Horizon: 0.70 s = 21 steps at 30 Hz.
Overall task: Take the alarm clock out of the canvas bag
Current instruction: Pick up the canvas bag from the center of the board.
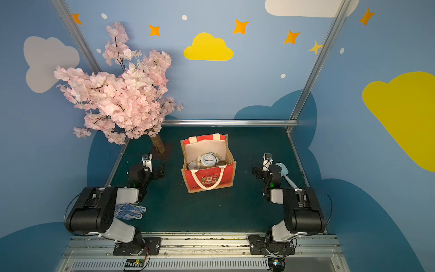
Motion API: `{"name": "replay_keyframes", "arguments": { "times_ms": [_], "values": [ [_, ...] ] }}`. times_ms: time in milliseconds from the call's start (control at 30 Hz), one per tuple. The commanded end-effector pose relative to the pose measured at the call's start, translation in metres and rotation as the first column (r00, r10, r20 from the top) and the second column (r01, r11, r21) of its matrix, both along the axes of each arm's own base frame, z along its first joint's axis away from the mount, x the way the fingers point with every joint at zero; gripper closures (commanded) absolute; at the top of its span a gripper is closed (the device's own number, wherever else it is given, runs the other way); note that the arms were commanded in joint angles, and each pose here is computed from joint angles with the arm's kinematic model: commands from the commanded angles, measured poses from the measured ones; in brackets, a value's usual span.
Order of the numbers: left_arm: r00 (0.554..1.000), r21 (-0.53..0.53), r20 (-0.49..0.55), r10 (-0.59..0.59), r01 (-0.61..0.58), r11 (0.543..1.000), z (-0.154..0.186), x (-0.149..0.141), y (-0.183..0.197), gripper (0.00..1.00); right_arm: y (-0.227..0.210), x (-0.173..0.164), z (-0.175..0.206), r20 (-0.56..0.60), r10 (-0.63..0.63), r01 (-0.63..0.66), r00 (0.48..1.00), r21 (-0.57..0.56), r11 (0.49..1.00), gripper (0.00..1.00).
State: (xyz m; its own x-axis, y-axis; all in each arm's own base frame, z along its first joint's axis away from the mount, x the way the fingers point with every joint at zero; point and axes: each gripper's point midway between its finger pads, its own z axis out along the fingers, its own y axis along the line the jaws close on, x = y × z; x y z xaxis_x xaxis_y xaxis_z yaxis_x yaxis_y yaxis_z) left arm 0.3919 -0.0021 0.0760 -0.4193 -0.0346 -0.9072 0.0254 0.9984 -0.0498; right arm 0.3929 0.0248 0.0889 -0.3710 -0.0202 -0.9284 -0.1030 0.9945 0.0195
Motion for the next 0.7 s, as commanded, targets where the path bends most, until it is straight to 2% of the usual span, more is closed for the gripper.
{"name": "replay_keyframes", "arguments": {
  "times_ms": [0, 667],
  "values": [
    [1.0, 0.016, 0.011, 0.001, -0.001, 1.0, 0.0055, 0.0031, 0.0001, 0.01, 0.0003, 0.0019, 0.0011, 0.002, 0.001, -0.001, 1.0, -0.009, 1.0, 0.01],
    [1.0, 0.005, 0.01, 0.004, -0.004, 1.0, 0.0058, 0.0033, 0.0013, 0.01, -0.0012, 0.0022, 0.0015, 0.001, 0.004, -0.004, 1.0, 0.008, 1.0, 0.01]
  ]
}}
